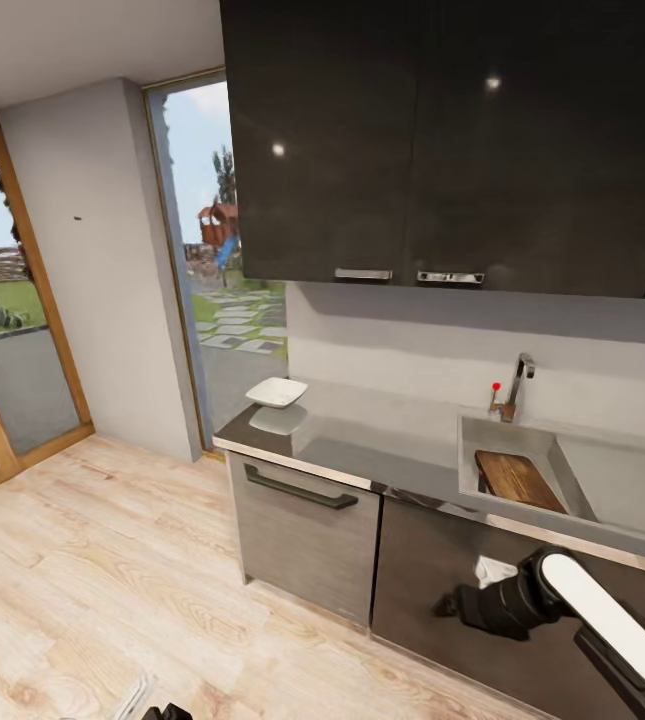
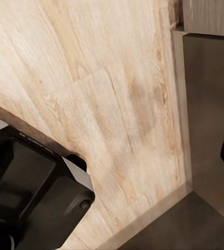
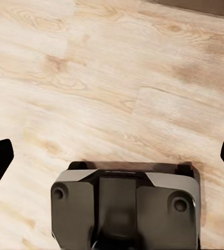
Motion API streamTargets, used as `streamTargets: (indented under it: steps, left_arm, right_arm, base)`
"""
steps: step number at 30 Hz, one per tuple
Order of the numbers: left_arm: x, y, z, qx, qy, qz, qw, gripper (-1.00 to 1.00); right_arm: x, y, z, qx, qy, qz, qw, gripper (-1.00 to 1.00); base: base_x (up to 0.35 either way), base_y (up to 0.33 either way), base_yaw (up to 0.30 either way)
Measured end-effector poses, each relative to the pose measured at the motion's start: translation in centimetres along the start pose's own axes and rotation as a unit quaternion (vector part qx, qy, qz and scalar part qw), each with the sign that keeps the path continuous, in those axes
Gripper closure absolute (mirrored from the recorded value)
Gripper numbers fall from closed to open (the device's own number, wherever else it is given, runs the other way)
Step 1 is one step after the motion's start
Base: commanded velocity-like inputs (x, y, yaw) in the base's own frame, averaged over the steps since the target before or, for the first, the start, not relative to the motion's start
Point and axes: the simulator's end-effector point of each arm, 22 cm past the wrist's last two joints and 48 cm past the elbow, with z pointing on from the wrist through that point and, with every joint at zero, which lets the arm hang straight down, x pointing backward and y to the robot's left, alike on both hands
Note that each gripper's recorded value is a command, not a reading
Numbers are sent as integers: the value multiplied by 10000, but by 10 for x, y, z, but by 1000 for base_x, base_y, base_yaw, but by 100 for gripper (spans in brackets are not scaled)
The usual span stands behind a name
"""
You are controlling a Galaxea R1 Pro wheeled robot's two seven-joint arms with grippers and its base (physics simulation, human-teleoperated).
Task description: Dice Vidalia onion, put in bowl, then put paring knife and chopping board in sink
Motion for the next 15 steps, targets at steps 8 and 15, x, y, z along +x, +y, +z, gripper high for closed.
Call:
streamTargets:
  steps: [8,15]
  left_arm:
    - [0,1,0,-15,-1,5,10000,-100]
    - [1,13,4,-134,-31,-104,9999,-100]
  right_arm:
    - [2,-16,10,303,28,30,9995,-100]
    - [6,-19,15,350,98,71,9993,-100]
  base:
    - [0,0,0]
    - [0,0,0]
